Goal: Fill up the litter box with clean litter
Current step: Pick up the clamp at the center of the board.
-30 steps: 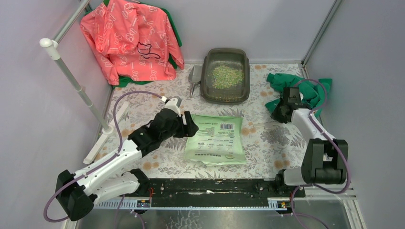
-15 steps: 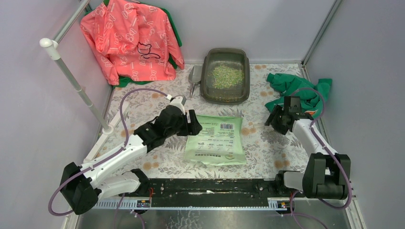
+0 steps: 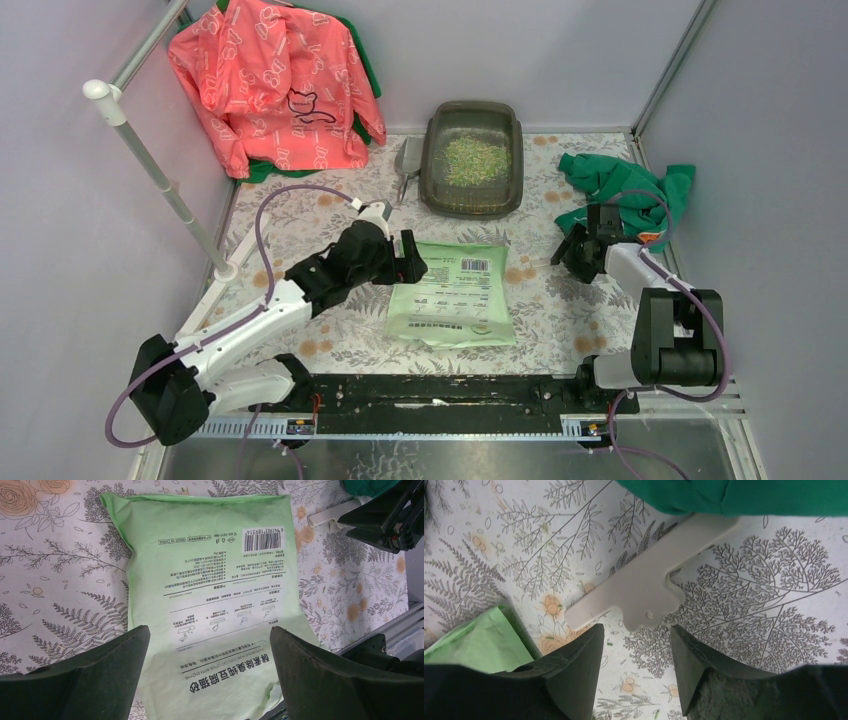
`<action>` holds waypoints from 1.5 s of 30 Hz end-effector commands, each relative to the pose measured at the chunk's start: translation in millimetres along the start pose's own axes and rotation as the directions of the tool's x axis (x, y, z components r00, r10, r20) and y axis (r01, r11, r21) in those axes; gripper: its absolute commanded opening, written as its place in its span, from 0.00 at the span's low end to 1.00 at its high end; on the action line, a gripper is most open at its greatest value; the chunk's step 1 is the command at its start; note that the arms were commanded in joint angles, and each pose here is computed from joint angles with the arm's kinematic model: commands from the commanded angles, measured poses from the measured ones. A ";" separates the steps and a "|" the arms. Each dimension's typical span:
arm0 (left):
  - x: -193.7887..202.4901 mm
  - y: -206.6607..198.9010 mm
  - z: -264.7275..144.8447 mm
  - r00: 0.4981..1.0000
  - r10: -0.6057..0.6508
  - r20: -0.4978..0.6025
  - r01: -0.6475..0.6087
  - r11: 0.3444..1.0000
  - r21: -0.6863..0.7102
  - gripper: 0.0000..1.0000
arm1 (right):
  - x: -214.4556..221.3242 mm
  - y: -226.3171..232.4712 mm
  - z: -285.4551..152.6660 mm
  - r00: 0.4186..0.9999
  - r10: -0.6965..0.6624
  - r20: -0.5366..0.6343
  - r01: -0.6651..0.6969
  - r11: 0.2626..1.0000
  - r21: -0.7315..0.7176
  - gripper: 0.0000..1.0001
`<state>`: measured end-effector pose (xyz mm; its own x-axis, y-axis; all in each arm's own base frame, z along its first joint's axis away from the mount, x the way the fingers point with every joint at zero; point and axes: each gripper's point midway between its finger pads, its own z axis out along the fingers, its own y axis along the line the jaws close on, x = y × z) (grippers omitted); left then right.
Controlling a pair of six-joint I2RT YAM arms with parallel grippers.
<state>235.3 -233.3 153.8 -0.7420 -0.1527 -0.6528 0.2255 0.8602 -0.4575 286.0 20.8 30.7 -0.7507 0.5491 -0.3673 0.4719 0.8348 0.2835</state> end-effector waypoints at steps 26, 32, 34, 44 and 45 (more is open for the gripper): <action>-7.7 -6.2 15.4 1.000 0.025 0.013 -0.025 1.000 0.015 0.99 | -8.2 34.7 -50.1 0.991 -0.050 0.125 0.077 0.973 -0.218 0.00; -7.5 -23.8 13.7 1.000 0.030 0.004 -0.030 0.994 0.108 0.99 | 1.2 69.0 -100.4 0.990 -0.060 0.129 0.109 0.901 -0.419 0.00; -10.0 -33.2 9.6 1.000 0.028 0.014 -0.030 0.987 0.159 0.99 | 7.1 84.8 -117.1 0.992 -0.070 0.109 0.116 0.855 -0.505 0.00; -6.3 -71.8 -16.4 0.999 -0.006 0.033 -0.008 0.912 0.411 0.99 | 34.1 149.3 -176.8 0.989 -0.142 0.052 0.130 0.625 -0.770 0.00; -7.6 -77.7 -18.8 0.999 -0.022 0.038 0.003 0.895 0.445 0.99 | 34.5 151.3 -177.6 0.989 -0.137 0.053 0.128 0.624 -0.771 0.00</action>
<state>221.7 -269.8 176.2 -0.7408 -0.1464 -0.6556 0.3856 0.7064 -0.5935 252.0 131.3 172.7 -0.7823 0.4530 -0.4276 -0.0181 0.6696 0.7425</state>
